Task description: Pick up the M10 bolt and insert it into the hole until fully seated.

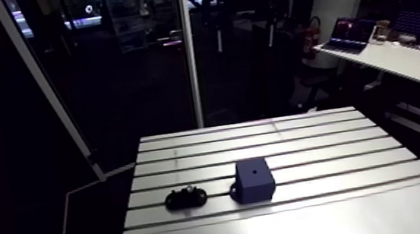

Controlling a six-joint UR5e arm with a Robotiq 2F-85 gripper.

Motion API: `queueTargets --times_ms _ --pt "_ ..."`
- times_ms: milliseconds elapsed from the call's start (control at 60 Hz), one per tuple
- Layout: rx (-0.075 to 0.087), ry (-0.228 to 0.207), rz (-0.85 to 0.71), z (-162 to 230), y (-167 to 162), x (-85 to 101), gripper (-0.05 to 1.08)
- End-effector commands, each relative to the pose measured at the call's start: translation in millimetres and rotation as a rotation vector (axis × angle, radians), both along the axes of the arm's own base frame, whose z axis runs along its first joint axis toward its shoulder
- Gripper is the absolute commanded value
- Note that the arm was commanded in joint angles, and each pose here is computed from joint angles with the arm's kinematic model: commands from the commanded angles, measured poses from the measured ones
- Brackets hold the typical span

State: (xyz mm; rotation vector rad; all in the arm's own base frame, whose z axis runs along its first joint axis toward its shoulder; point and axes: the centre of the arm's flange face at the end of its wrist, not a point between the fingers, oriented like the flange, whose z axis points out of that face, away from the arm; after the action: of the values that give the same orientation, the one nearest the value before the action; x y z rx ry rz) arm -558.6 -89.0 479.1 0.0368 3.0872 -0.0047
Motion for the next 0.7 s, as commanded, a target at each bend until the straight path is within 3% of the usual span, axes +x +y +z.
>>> queueTargets --times_ms 17,517,700 --pt "-0.032 -0.002 0.029 -15.2 -35.8 6.7 0.0" --pt "-0.032 -0.002 0.029 -15.2 -35.8 7.3 0.0" --pt "-0.025 -0.004 0.028 -16.3 -34.2 9.2 0.0"
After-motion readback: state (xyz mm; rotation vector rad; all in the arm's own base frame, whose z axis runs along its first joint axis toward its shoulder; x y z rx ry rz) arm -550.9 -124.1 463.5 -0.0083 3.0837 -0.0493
